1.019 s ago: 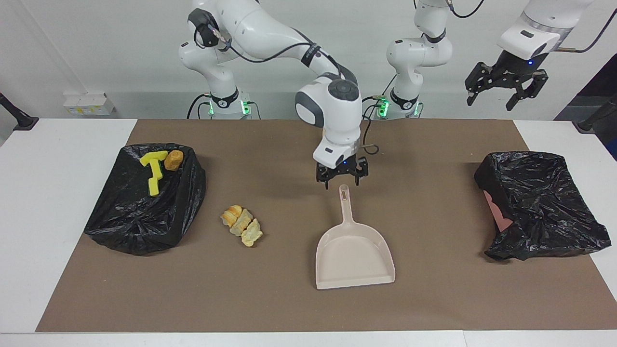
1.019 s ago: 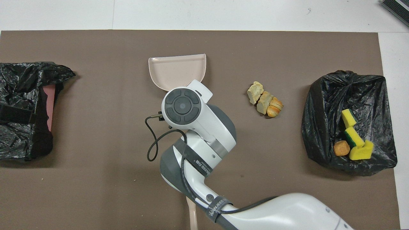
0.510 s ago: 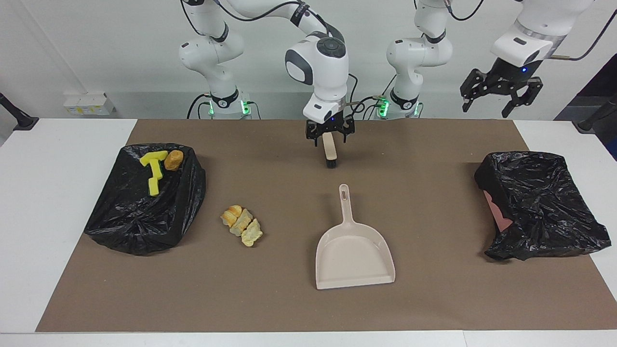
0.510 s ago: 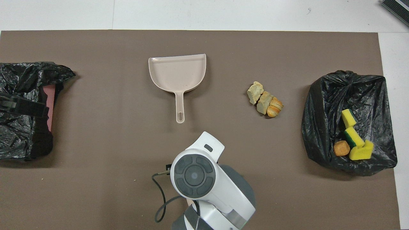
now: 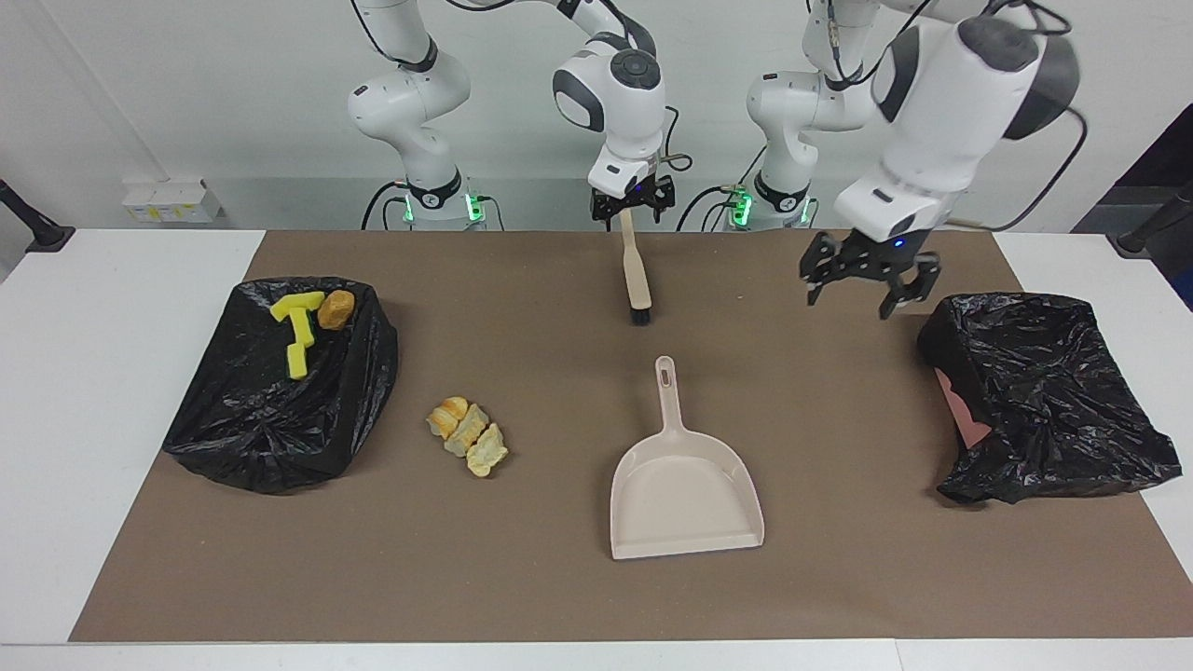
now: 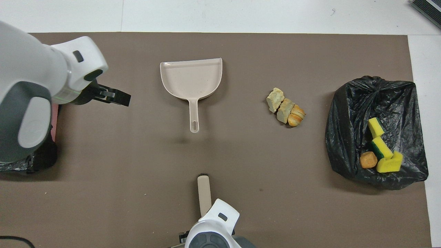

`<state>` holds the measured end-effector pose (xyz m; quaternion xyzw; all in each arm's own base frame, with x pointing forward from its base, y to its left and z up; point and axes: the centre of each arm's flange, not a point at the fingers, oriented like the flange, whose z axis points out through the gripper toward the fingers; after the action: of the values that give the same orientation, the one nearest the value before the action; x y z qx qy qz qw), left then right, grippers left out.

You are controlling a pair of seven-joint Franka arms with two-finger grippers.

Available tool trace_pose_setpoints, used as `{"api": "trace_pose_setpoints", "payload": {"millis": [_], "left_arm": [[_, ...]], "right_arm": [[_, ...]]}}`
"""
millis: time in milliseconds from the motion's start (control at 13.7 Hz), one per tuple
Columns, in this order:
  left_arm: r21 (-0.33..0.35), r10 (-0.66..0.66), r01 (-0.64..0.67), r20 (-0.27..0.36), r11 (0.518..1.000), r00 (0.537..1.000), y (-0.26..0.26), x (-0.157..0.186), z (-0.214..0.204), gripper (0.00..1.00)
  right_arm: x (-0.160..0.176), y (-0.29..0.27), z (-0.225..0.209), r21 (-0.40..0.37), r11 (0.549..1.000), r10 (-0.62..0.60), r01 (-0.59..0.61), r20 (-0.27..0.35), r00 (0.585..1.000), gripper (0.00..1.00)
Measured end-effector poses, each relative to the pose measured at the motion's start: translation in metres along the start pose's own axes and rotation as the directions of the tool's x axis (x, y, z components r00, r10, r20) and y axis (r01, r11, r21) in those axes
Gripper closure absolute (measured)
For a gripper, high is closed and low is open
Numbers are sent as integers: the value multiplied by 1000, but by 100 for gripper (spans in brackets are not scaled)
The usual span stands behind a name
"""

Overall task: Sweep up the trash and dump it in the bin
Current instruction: 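Grasp the dustpan rim with the left gripper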

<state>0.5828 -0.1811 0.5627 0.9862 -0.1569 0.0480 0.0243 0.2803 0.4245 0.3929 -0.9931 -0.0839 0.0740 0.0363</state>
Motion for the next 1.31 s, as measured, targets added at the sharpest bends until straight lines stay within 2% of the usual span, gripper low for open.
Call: {"api": "trace_pose_setpoints", "payload": {"millis": [364, 728, 801, 873, 1019, 1237, 1310], "left_arm": [[-23, -80, 80, -5, 997, 997, 75, 23, 71, 0], [-39, -86, 85, -11, 996, 996, 127, 22, 129, 0], [-43, -88, 87, -17, 995, 996, 134, 22, 137, 0], [-45, -87, 86, -18, 995, 996, 140, 21, 146, 0], [-46, -79, 78, -14, 996, 997, 147, 17, 163, 0], [-47, -73, 73, -16, 996, 997, 151, 9, 184, 0], [-47, -73, 72, -13, 996, 997, 152, 7, 190, 0]], "right_arm": [[-15, 10, 47, -5, 1000, -4, 4, -6, 1000, 0], [-23, 3, 63, -16, 1000, -6, 7, 25, 1000, 3], [-24, 3, 63, -14, 1000, -4, 4, 26, 1000, 7], [-24, 3, 64, -13, 1000, -2, 2, 28, 1000, 17], [-24, 3, 64, -10, 1000, 2, -2, 31, 1000, 42], [-24, 3, 63, -7, 999, 43, -43, 33, 999, 74], [-24, 2, 63, -7, 999, 47, -47, 33, 998, 74]]}}
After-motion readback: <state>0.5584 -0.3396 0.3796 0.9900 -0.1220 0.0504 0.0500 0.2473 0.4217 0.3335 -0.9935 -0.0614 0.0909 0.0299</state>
